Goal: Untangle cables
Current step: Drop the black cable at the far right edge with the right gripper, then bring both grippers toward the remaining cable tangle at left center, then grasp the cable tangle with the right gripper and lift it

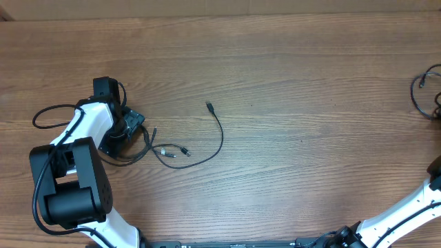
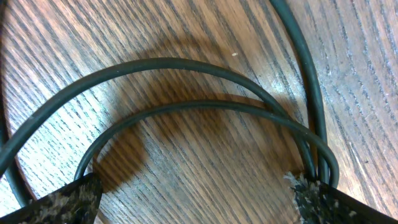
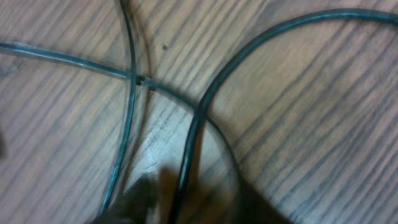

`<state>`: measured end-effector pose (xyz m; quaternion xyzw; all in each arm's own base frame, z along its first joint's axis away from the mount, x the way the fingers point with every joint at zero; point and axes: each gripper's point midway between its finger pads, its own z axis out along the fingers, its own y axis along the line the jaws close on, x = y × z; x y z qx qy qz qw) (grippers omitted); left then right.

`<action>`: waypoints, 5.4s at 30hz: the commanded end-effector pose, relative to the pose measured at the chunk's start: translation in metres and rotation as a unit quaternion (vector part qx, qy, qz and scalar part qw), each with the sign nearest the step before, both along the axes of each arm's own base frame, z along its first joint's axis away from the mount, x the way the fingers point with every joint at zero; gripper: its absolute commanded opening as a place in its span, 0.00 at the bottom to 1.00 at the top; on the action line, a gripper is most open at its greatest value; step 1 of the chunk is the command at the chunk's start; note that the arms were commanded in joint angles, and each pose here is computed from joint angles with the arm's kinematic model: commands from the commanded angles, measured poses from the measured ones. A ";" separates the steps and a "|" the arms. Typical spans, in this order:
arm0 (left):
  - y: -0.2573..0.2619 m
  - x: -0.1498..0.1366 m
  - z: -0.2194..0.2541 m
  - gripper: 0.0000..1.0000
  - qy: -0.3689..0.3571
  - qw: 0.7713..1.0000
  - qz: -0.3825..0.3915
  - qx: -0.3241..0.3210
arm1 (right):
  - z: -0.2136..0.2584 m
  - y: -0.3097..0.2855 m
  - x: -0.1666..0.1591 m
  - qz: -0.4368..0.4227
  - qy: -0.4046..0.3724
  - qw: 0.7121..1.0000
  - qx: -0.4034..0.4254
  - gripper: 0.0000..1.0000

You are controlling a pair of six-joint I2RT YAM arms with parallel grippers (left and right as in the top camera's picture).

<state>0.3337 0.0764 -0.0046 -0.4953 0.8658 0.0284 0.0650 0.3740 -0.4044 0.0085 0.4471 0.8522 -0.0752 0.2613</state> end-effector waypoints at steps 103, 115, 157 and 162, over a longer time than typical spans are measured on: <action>0.048 -0.071 0.296 1.00 -0.256 0.967 0.002 0.019 | 0.085 0.913 -0.092 0.811 -0.112 0.530 0.223 1.00; 0.035 -0.077 0.291 1.00 -0.243 0.970 -0.004 -0.015 | 0.101 0.963 -0.084 0.777 -0.217 0.561 0.185 0.94; 0.009 -0.085 0.284 1.00 -0.230 0.970 -0.021 -0.081 | 0.104 0.689 0.091 0.579 0.025 0.813 0.060 0.04; -0.003 -0.082 0.283 0.99 -0.226 0.969 -0.041 -0.087 | 0.084 0.588 0.085 0.498 0.128 0.853 0.094 0.04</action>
